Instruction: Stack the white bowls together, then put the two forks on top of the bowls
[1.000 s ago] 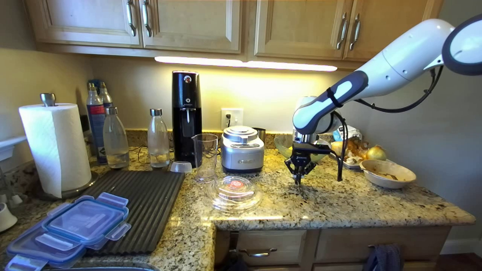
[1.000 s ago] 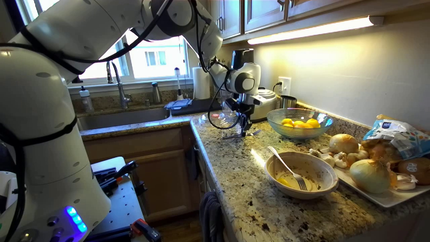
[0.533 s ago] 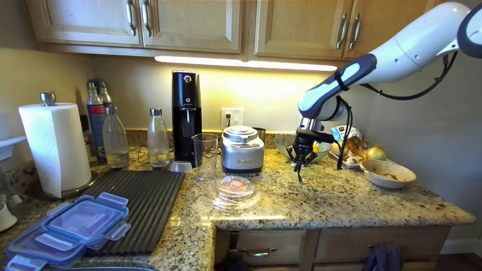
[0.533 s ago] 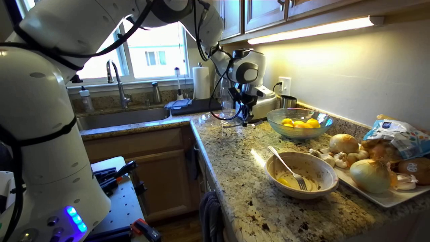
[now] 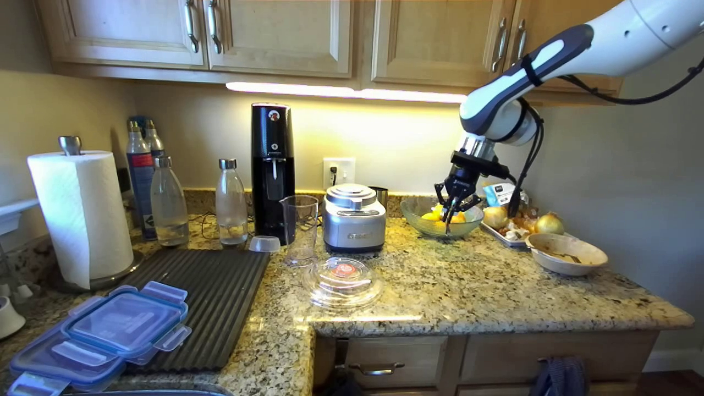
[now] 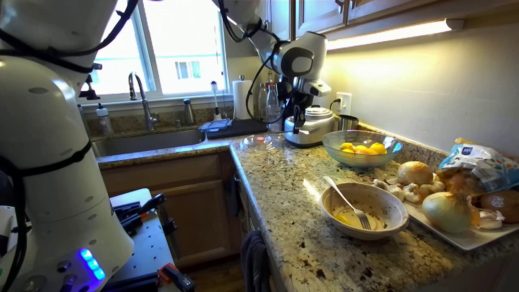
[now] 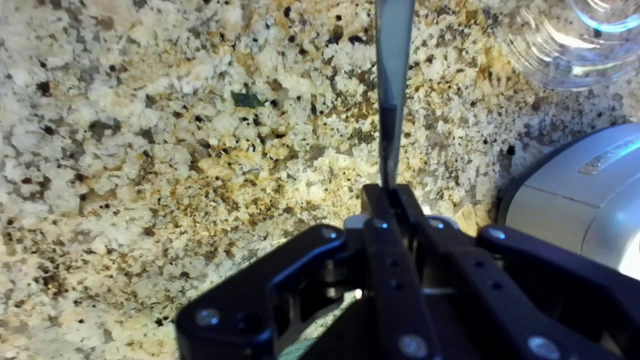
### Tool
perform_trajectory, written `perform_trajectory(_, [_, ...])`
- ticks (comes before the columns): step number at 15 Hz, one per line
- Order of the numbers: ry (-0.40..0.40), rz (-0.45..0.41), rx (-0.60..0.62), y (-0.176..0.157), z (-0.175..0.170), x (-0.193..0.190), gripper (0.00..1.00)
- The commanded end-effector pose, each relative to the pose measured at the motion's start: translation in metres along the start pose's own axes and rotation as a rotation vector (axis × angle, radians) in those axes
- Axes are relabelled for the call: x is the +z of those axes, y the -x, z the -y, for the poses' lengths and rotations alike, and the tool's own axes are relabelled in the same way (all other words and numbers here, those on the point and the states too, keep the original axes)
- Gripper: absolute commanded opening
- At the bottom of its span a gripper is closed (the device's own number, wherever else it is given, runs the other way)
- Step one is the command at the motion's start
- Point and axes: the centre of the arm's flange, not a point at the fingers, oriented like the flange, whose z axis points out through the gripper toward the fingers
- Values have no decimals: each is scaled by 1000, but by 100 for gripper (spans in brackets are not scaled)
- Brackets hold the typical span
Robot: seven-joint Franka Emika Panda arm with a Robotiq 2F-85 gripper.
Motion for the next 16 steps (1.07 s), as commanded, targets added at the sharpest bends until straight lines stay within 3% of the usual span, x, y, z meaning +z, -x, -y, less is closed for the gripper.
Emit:
perform_trajectory(1, [-62,-14,185,19,-39,-33,6])
perform_trajectory(11, [-155,-141,618,12,-123,-56,6])
perform_trajectory(12, [-115,-121,536,-12,-106,-47,7])
perform_trajectory(16, [-125,-128,580,-8,-115,-45,7])
